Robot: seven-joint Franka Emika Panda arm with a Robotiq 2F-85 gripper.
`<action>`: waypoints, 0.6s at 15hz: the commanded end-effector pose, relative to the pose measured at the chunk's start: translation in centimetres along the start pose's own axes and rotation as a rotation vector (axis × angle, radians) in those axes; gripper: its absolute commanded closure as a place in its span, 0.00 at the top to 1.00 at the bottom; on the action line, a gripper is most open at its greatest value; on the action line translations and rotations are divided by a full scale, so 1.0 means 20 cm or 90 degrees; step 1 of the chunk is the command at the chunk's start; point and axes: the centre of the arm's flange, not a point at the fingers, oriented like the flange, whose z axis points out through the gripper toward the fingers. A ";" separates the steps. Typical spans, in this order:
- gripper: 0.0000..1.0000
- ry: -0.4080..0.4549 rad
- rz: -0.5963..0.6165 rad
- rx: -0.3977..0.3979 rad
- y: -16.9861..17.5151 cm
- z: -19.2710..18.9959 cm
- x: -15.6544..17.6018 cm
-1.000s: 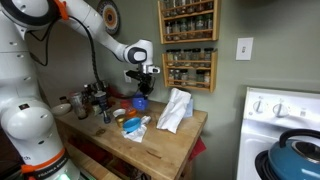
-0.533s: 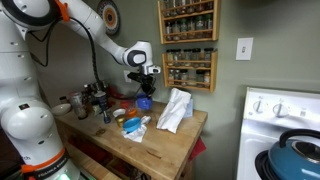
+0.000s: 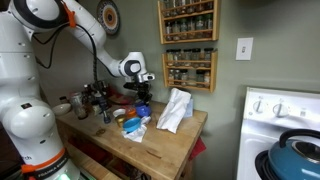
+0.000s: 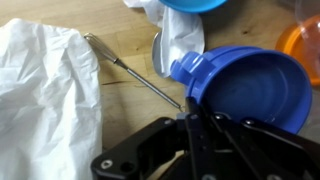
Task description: Pick up the top blue mug from the stack and put it on the bottom right side of the table
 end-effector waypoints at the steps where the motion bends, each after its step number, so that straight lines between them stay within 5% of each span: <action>1: 0.01 -0.059 -0.057 0.032 -0.10 0.05 -0.08; 5: 0.01 -0.069 -0.010 0.152 -0.16 0.02 -0.07; 9: 0.01 -0.046 0.047 0.189 -0.05 -0.05 -0.03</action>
